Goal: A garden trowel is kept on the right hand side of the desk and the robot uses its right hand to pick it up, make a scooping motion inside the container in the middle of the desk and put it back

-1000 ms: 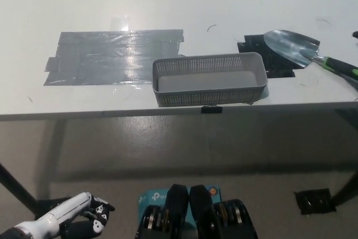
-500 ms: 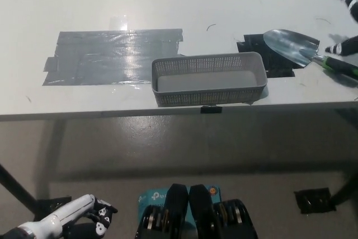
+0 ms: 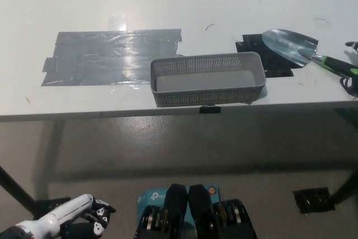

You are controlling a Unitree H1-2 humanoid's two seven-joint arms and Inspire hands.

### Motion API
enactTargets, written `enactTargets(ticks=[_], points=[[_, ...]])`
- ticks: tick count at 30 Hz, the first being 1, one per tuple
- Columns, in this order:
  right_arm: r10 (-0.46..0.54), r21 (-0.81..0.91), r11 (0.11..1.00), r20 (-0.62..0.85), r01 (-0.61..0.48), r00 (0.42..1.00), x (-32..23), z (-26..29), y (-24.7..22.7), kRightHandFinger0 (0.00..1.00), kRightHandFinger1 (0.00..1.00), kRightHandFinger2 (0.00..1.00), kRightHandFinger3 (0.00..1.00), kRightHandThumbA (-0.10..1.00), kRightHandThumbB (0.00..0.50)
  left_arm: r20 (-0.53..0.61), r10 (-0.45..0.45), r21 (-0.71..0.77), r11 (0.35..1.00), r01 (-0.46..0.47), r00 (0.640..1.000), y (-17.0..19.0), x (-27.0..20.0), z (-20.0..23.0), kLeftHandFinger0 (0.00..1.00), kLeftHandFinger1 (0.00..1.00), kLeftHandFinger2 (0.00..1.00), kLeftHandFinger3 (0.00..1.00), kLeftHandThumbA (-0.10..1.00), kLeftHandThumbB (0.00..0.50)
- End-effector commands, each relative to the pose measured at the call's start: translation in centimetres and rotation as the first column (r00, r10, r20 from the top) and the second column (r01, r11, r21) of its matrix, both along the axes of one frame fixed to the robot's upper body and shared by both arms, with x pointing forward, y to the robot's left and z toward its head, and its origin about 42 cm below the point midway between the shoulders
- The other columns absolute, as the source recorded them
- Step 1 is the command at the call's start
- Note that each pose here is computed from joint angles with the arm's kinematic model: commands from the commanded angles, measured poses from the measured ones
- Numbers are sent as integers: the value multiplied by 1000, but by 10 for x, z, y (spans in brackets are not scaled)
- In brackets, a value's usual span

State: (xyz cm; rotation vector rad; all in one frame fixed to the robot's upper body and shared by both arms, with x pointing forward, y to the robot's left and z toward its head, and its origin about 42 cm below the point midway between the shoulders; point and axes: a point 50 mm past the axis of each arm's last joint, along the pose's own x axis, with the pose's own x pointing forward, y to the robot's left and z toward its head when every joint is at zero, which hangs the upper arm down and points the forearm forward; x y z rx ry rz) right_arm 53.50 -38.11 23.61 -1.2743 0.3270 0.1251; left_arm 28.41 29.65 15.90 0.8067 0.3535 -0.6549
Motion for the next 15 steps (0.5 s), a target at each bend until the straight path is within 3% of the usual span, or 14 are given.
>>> enactTargets(ticks=[1, 7, 12, 15], points=[[-18, -56, 998, 105, 24, 994, 12, 46, -18, 1000, 1000, 1000, 1000, 716, 276, 28, -15, 19, 1000, 15, 999, 2, 4, 15, 769, 707, 787, 927, 1000, 366], [19, -61, 998, 79, -14, 997, 15, 35, -4, 1000, 1000, 1000, 1000, 735, 282, 31, -23, 25, 999, 22, 999, -1, 4, 14, 725, 682, 760, 870, 1000, 371], [134, -68, 989, 54, -130, 989, 17, 32, 24, 1000, 1000, 1000, 1000, 697, 201, 39, -29, 16, 999, 29, 999, -4, 7, 17, 701, 677, 754, 858, 1000, 394], [172, -88, 982, 17, -169, 985, 18, 35, 41, 1000, 1000, 1000, 1000, 644, 216, 46, -32, 20, 999, 31, 998, -2, 7, 20, 717, 687, 761, 871, 1000, 393]])
